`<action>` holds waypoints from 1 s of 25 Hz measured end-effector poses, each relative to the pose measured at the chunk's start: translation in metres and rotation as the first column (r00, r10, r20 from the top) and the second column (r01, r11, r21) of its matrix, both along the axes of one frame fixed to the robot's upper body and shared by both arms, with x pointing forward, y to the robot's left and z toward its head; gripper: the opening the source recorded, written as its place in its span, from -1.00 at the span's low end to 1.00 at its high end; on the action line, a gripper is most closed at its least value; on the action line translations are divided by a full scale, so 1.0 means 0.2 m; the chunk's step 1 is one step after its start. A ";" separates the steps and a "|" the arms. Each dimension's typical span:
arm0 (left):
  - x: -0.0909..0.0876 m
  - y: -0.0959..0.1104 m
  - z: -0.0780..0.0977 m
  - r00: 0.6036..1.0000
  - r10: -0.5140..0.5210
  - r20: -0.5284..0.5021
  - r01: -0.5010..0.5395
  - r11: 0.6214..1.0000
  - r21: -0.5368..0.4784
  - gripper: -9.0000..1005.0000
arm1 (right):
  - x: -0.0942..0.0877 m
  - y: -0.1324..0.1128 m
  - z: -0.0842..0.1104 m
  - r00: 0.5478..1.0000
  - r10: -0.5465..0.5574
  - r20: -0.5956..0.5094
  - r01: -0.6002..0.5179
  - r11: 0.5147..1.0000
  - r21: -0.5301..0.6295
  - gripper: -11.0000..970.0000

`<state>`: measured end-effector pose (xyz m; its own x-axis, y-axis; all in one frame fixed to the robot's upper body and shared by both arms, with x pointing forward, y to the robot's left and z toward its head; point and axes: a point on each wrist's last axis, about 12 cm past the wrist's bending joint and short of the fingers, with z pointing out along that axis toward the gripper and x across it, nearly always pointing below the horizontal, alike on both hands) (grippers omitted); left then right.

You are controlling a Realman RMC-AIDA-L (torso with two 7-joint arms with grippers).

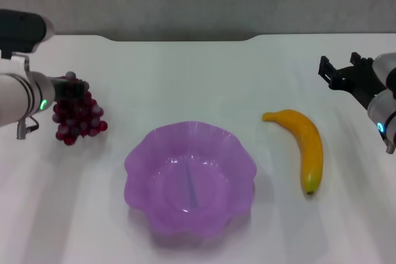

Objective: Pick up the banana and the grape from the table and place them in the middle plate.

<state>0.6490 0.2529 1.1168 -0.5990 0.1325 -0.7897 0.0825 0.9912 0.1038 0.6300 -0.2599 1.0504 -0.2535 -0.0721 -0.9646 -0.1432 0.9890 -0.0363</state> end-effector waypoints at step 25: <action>-0.03 -0.03 0.15 0.995 -0.055 0.084 0.054 0.998 0.017 -0.40 | 0.00 0.00 0.00 1.000 -0.001 0.001 0.001 1.000 0.001 0.43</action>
